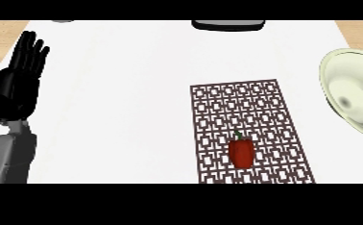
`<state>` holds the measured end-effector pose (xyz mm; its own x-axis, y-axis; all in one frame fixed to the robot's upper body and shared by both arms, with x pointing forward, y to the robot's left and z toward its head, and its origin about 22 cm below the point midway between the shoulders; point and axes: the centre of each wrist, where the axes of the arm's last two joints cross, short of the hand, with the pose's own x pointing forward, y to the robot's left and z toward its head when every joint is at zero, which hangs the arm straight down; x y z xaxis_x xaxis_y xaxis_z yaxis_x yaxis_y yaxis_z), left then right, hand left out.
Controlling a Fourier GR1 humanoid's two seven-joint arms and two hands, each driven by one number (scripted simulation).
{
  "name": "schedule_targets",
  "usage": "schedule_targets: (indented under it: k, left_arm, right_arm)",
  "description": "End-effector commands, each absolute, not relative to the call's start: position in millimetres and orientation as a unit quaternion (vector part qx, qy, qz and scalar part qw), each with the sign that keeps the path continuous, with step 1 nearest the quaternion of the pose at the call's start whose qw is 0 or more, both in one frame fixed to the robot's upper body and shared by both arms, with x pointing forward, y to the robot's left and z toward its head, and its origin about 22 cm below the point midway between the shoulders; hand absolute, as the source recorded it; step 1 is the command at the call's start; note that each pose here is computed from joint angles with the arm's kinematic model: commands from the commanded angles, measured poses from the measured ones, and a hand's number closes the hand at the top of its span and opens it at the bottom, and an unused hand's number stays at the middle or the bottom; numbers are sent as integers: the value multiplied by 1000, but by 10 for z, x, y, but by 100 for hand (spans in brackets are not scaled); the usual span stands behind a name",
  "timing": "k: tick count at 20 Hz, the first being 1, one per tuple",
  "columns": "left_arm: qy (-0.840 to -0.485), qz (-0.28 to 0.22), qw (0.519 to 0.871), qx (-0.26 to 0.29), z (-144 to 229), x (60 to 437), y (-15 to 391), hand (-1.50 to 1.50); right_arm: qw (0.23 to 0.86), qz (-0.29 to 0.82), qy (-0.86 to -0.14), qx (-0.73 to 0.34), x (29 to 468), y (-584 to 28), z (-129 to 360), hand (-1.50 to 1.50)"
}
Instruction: Pick the tomato from the placemat and place it in the bowl
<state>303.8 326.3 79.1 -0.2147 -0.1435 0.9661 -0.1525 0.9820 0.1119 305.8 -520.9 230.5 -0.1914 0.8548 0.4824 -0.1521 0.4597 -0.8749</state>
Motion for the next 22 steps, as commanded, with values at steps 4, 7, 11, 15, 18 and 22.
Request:
schedule_targets:
  k: [4, 7, 11, 15, 18, 22]
  left_arm:
    - [-780, 4, 621, 79, 842, 2929, 3236, 0]
    - [-781, 9, 617, 98, 760, 3005, 3230, 0]
    - [-781, 8, 616, 101, 995, 3125, 3271, 0]
    - [-782, 13, 616, 96, 836, 3016, 3346, 0]
    - [-783, 9, 614, 102, 886, 3059, 3172, 0]
    - [-782, 13, 617, 88, 711, 2937, 3352, 0]
  right_arm:
    - [576, 479, -596, -290, 3436, -4743, 1621, 150]
    - [635, 426, -577, -287, 3432, -4793, 1290, 150]
    - [667, 390, -594, -224, 3436, -4824, 1107, -150]
    - [676, 312, -644, -174, 3506, -4698, 857, -150]
    - [652, 251, -696, -165, 3619, -4674, 1024, -150]
    - [624, 165, -734, -210, 3546, -4882, 1159, -150]
